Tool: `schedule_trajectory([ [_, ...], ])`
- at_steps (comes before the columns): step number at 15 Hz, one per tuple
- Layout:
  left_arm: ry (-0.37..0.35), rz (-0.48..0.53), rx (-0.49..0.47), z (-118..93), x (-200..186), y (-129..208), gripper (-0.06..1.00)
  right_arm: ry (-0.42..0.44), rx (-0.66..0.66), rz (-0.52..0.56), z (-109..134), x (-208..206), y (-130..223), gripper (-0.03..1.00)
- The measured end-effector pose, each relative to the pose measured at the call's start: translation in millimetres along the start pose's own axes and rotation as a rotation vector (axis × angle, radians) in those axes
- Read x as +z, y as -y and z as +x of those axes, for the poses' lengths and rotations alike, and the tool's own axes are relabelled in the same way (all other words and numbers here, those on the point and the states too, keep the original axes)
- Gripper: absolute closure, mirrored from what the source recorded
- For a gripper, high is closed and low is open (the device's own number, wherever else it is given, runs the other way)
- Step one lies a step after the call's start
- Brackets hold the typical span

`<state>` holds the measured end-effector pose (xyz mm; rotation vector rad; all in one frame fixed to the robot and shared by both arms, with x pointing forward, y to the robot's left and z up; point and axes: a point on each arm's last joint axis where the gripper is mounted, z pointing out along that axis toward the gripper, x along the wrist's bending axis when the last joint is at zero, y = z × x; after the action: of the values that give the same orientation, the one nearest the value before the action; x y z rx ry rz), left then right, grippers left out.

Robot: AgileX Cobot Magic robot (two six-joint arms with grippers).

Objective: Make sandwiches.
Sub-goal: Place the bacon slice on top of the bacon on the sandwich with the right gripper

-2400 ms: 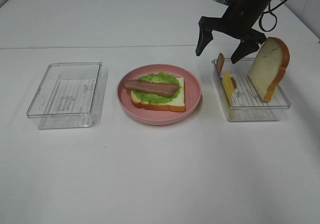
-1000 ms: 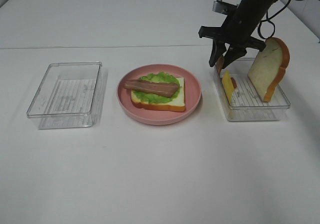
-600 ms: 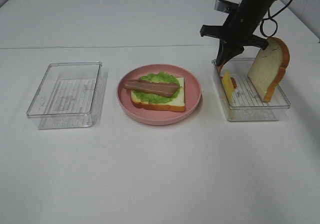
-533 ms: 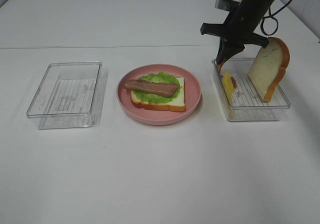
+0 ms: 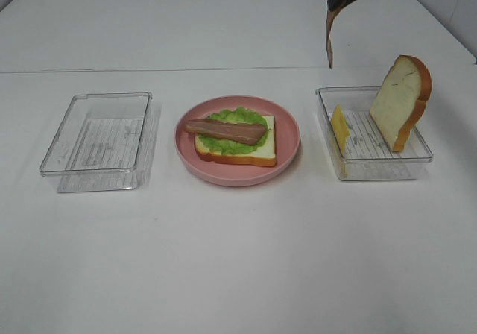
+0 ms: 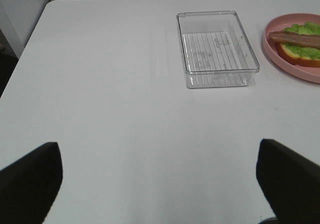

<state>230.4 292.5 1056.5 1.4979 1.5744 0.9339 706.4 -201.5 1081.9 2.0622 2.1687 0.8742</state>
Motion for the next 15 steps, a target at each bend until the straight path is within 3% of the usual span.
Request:
schedule_trajectory([
  [2, 0.0, 0.0, 0.0, 0.0, 0.0, 0.0, -0.03, -0.023, -0.04, -0.001, 16.6, -10.0, 6.3, 0.95],
  [5, 0.0, 0.0, 0.0, 0.0, 0.0, 0.0, -0.03, -0.096, -0.165, 0.057, 77.5, 6.5, 28.0, 0.95],
  [8, 0.0, 0.0, -0.001, 0.0, 0.0, 0.0, -0.03, -0.143, -0.243, 0.131, 119.6, 36.5, 50.6, 0.95],
  [11, 0.0, 0.0, -0.001, 0.0, 0.0, 0.0, -0.03, -0.164, -0.263, 0.187, 135.7, 70.2, 65.1, 0.95],
  [15, 0.0, 0.0, -0.002, 0.0, 0.0, 0.0, -0.03, -0.2, -0.208, 0.252, 133.9, 119.1, 76.2, 0.95],
])
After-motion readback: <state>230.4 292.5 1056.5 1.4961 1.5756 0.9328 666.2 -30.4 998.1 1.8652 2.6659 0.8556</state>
